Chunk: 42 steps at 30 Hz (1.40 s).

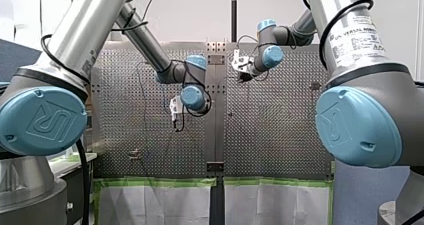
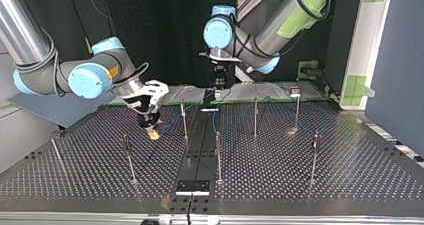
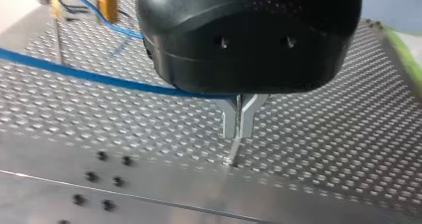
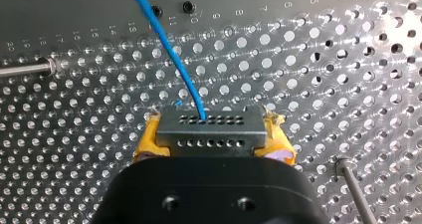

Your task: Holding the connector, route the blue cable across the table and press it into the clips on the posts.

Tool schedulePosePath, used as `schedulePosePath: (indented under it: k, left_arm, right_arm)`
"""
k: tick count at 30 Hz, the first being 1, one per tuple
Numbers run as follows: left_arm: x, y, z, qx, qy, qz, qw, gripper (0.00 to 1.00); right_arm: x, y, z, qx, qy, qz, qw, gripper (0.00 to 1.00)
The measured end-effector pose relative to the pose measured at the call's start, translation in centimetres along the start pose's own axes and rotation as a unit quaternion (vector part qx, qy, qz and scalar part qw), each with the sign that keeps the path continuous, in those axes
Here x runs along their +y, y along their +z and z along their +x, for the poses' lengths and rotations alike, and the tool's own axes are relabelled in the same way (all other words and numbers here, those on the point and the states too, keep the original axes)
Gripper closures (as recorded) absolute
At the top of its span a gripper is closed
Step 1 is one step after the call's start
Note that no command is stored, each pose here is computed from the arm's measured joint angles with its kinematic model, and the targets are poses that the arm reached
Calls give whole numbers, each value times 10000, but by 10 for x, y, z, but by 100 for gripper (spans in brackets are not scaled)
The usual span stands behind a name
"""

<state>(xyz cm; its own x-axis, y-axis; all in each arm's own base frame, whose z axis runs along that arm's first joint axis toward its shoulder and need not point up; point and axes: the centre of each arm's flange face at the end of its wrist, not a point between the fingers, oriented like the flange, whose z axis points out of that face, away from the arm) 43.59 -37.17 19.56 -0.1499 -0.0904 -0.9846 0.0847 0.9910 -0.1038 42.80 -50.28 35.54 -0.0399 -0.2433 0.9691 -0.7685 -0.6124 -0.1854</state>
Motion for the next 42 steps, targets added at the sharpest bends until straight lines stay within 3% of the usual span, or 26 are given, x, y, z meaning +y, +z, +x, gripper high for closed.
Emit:
schedulePosePath:
  k: [5, 19, 23, 29, 36, 38, 42]
  left_arm:
    - [1, 4, 16, 159, 79, -24, 9998, 99]
    - [1, 5, 19, 187, 93, -29, 9998, 99]
    - [1, 5, 19, 186, 92, -29, 9998, 99]
    - [1, 5, 19, 186, 92, -29, 9998, 99]
    - [1, 5, 19, 186, 92, -29, 9998, 99]
    - [1, 5, 19, 186, 92, -29, 9998, 99]
    - [1, 5, 19, 186, 92, -29, 9998, 99]
  right_arm:
    - [0, 0, 0, -1, 1, 2, 10000, 100]
    - [0, 0, 0, -1, 1, 2, 10000, 100]
    - [7, 1, -14, -174, -18, -115, 9998, 100]
    - [16, 0, -39, -608, -208, -393, 9972, 100]
    - [17, -7, -46, -974, -510, -436, 9930, 100]
    - [16, -8, -47, -1017, -574, -433, 9922, 100]
    - [16, -9, -48, -1041, -614, -430, 9917, 100]
